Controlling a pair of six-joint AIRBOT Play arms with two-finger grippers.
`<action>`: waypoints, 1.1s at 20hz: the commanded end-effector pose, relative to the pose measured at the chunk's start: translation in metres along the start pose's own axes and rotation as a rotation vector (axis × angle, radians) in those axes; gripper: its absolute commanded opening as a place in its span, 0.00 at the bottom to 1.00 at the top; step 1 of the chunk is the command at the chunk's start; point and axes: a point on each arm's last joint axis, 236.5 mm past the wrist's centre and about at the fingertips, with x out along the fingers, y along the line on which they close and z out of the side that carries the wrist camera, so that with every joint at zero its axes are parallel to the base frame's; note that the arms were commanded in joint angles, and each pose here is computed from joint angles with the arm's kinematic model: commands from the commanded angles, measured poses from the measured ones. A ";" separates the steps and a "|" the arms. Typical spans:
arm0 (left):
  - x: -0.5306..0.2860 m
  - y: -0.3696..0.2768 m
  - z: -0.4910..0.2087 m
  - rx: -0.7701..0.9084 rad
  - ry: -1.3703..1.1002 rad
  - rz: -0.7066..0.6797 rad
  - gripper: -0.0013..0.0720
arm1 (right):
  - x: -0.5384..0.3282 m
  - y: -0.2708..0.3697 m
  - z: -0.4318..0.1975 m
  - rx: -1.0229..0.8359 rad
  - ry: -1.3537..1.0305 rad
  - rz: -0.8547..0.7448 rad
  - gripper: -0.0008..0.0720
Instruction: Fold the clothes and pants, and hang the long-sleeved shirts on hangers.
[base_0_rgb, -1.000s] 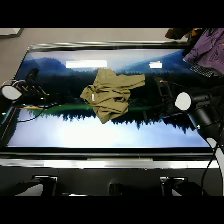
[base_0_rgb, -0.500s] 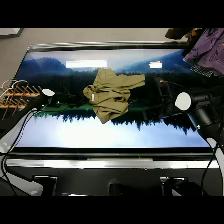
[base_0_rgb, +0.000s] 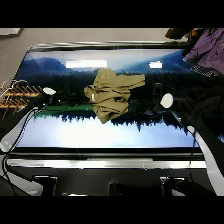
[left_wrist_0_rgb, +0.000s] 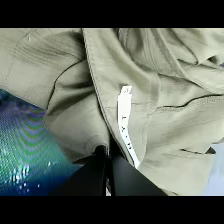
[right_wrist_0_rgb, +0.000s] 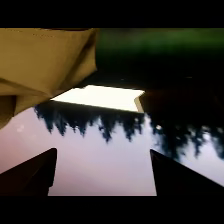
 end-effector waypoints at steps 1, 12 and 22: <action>-0.006 -0.001 0.005 -0.002 -0.013 -0.004 0.05 | 0.064 0.025 0.000 0.130 0.045 0.188 0.91; -0.011 0.000 0.010 -0.005 -0.024 -0.005 0.04 | 0.107 0.019 0.020 0.223 -0.034 0.237 0.52; -0.112 -0.117 0.077 0.319 -0.248 -0.062 0.04 | -0.057 0.083 0.104 -0.082 -0.339 0.287 0.05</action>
